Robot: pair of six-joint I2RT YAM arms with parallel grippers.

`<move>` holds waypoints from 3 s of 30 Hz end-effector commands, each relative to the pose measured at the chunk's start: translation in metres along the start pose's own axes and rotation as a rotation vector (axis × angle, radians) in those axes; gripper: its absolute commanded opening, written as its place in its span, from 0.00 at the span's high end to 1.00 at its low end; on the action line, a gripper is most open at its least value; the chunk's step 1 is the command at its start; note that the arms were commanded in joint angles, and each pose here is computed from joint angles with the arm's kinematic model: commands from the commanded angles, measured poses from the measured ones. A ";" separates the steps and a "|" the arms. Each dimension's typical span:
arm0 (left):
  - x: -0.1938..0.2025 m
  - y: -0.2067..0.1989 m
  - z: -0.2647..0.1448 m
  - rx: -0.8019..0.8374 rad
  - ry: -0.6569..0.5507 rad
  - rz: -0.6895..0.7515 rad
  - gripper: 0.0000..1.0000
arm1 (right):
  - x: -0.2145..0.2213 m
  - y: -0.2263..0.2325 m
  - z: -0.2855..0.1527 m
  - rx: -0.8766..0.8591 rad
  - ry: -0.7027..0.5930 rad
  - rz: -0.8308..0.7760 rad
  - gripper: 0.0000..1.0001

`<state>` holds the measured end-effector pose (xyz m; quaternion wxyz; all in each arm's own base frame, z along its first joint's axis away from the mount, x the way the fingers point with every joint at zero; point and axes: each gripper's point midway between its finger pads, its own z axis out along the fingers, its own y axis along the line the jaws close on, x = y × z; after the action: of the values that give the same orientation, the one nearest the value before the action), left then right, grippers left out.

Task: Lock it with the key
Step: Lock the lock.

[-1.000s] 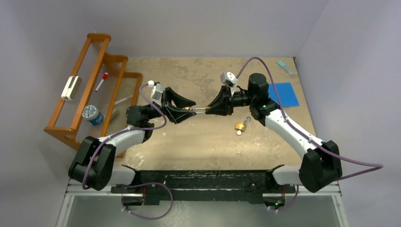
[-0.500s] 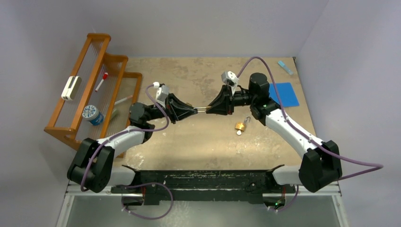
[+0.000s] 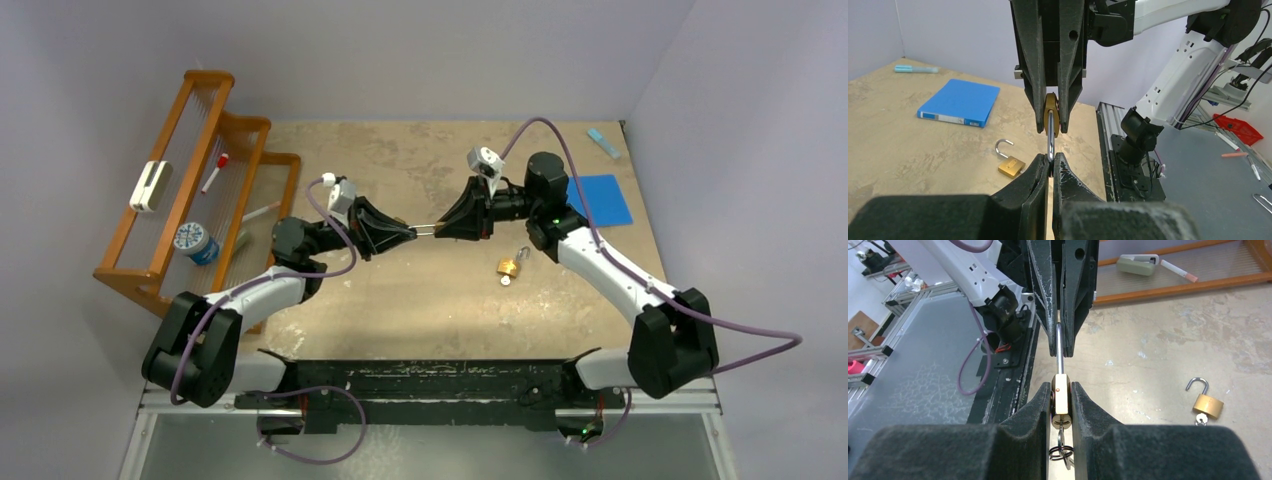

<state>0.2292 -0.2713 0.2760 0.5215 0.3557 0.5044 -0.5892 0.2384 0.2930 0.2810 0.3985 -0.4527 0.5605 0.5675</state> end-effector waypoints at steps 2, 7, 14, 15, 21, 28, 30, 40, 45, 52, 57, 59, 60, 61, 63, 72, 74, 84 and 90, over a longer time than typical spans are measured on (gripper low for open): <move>-0.010 -0.010 0.009 0.056 -0.018 0.056 1.00 | -0.031 0.008 0.014 -0.049 -0.049 -0.110 1.00; -0.015 -0.020 0.013 0.105 -0.039 0.025 1.00 | -0.028 0.006 0.025 -0.059 -0.045 -0.124 1.00; -0.014 -0.027 0.021 0.148 -0.056 -0.005 1.00 | -0.032 0.008 0.035 -0.084 -0.053 -0.141 1.00; -0.013 -0.027 0.023 0.152 -0.056 -0.010 1.00 | -0.032 0.009 0.037 -0.089 -0.052 -0.141 1.00; -0.012 -0.027 0.029 0.166 -0.078 -0.030 1.00 | -0.035 0.011 0.042 -0.104 -0.059 -0.146 1.00; -0.019 -0.013 0.029 0.077 -0.102 -0.002 1.00 | -0.023 0.014 0.036 -0.065 -0.037 -0.135 1.00; -0.018 -0.001 0.029 0.010 -0.097 0.023 1.00 | -0.018 0.016 0.034 -0.063 -0.026 -0.122 1.00; -0.028 0.012 0.025 -0.093 -0.122 0.060 1.00 | -0.015 0.007 0.025 0.011 -0.028 -0.121 0.78; -0.039 0.016 0.020 -0.137 -0.140 0.085 1.00 | -0.032 -0.001 -0.009 0.101 -0.133 -0.121 0.52; -0.050 0.013 0.015 -0.148 -0.166 0.109 1.00 | -0.035 -0.016 -0.035 0.254 -0.201 -0.112 0.27; -0.056 0.012 0.012 -0.149 -0.188 0.117 1.00 | -0.023 -0.018 -0.033 0.240 -0.190 -0.083 0.29; -0.057 0.014 0.010 -0.158 -0.195 0.116 1.00 | -0.018 -0.016 -0.032 0.222 -0.189 -0.078 0.30; -0.057 0.015 0.009 -0.161 -0.197 0.115 1.00 | -0.016 -0.015 -0.032 0.212 -0.189 -0.082 0.30; -0.057 0.016 0.008 -0.166 -0.199 0.115 1.00 | -0.015 -0.014 -0.031 0.202 -0.186 -0.080 0.31; -0.058 0.015 0.008 -0.163 -0.206 0.112 1.00 | -0.012 -0.013 -0.030 0.190 -0.183 -0.076 0.33; -0.060 0.011 0.007 -0.141 -0.218 0.110 1.00 | -0.014 -0.014 -0.027 0.155 -0.190 -0.083 0.37; -0.059 0.012 0.007 -0.141 -0.216 0.110 1.00 | -0.018 -0.016 -0.028 0.175 -0.205 -0.094 0.35; -0.057 0.011 0.007 -0.129 -0.205 0.109 1.00 | -0.035 -0.034 -0.041 0.344 -0.278 -0.178 0.28; -0.056 0.009 0.007 -0.117 -0.204 0.108 1.00 | -0.040 -0.031 -0.039 0.317 -0.294 -0.212 0.32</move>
<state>0.2556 -0.2677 0.3080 0.5950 0.2768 0.5010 -0.5642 0.2830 0.2598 0.2873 0.5558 -0.3373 0.5724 0.4996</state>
